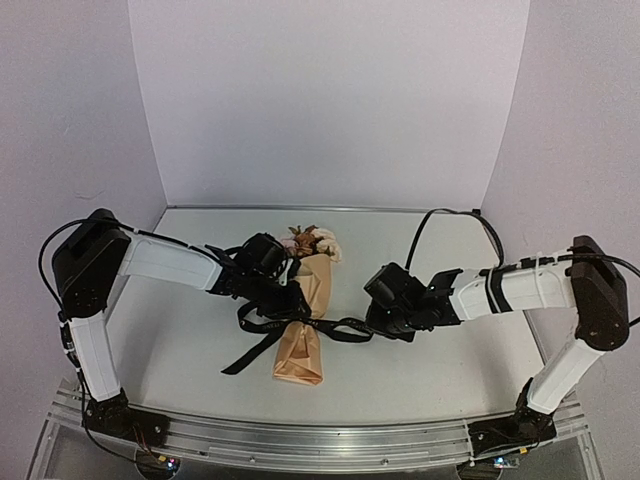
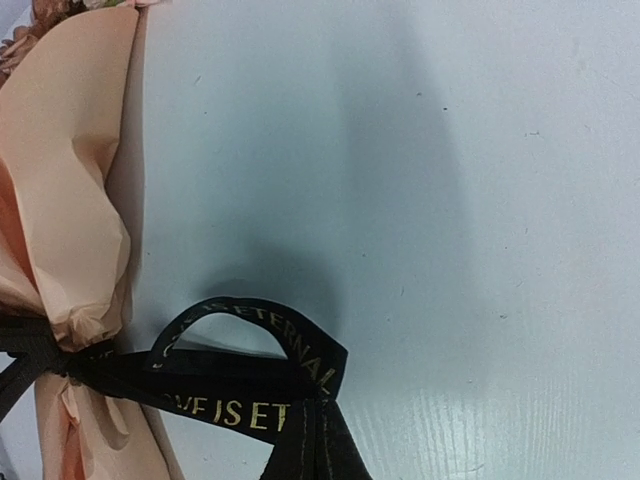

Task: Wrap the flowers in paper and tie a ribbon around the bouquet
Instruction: Adjust the ribbon on the folded bouquet.

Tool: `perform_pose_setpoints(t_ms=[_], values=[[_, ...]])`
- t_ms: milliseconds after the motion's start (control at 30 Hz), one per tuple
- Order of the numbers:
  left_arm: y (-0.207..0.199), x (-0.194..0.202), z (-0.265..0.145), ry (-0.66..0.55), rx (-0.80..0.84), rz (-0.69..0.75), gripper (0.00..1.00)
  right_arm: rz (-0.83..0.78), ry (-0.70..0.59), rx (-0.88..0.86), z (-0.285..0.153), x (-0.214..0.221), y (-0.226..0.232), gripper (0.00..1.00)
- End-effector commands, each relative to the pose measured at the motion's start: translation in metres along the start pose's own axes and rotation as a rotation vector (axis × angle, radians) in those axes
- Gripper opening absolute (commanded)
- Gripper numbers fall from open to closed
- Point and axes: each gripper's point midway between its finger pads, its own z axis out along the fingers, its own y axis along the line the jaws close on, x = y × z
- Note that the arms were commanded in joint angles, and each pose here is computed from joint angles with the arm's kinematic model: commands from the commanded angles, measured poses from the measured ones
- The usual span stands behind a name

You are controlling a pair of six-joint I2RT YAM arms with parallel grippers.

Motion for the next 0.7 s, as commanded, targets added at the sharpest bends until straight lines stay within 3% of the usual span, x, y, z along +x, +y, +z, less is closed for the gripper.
perform_pose_setpoints(t_ms=[0,667], values=[[0.040,0.012,-0.007,0.024,-0.143,-0.029,0.24,-0.005,-0.051,0.060,-0.009,-0.014,-0.019,0.00],[0.044,0.011,-0.015,0.008,-0.146,-0.037,0.24,-0.028,-0.077,0.105,0.001,-0.053,-0.028,0.00]])
